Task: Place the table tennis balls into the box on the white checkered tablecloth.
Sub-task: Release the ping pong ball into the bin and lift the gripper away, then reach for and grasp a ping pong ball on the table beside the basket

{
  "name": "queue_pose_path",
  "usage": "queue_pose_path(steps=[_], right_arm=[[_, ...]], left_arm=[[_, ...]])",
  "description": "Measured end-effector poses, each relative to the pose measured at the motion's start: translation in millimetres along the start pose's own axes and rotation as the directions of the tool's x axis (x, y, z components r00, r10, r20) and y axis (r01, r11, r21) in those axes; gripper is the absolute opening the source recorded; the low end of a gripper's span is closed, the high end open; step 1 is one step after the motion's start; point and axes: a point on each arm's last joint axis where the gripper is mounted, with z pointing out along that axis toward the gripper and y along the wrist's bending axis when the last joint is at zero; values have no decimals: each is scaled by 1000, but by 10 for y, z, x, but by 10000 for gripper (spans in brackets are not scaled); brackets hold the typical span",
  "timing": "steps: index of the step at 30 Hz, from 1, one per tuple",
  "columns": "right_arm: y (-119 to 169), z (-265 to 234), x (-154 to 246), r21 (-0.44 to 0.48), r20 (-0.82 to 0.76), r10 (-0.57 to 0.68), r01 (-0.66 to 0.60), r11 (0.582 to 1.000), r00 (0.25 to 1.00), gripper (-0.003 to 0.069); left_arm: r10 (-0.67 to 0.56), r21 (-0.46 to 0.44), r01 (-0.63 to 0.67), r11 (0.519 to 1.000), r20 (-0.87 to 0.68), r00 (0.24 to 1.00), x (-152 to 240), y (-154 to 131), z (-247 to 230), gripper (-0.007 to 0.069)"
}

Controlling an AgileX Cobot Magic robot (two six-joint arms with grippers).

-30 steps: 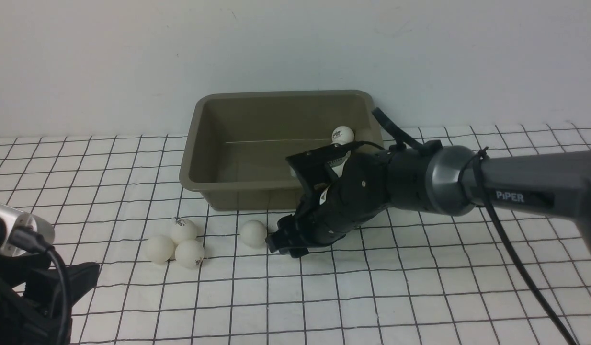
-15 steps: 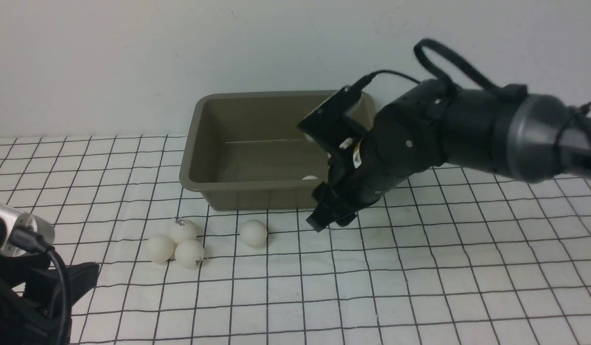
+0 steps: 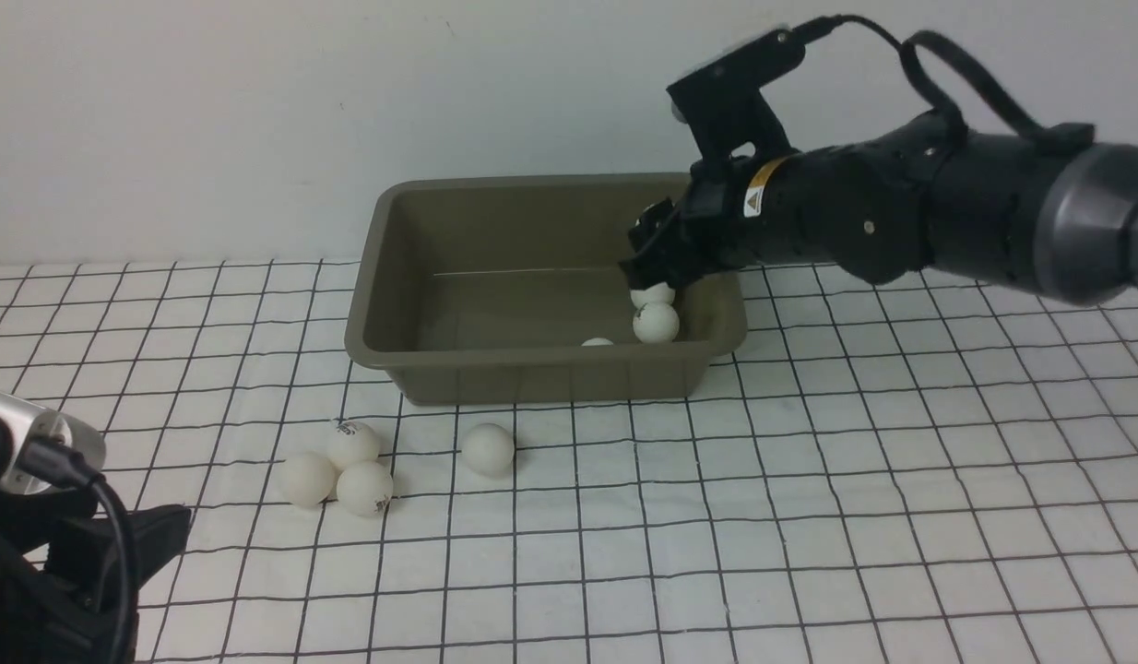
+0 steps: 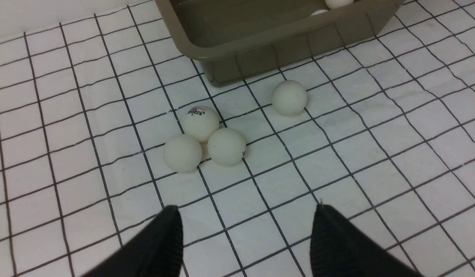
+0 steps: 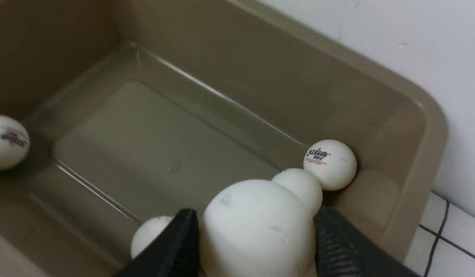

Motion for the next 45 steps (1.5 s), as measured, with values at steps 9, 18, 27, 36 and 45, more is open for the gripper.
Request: queue_pose_path(steps=[9, 18, 27, 36, 45], right_arm=[[43, 77, 43, -7, -1, -28, 28, 1000, 1000, 353], [41, 77, 29, -4, 14, -44, 44, 999, 999, 353], [40, 77, 26, -3, 18, -44, 44, 999, 999, 398], [64, 75, -22, 1, 64, -52, 52, 999, 997, 417], [-74, -374, -334, 53, 155, -101, 94, 994, 983, 417]], left_arm=[[-2, 1, 2, 1000, 1, 1000, -1, -1, 0, 405], [-2, 11, 2, 1000, -13, 1000, 11, -10, 0, 405], [-2, 18, 2, 1000, -22, 1000, 20, -17, 0, 405], [-2, 18, 2, 1000, -22, 1000, 20, -17, 0, 405], [0, 17, 0, 1000, -23, 1000, 21, -15, 0, 405]])
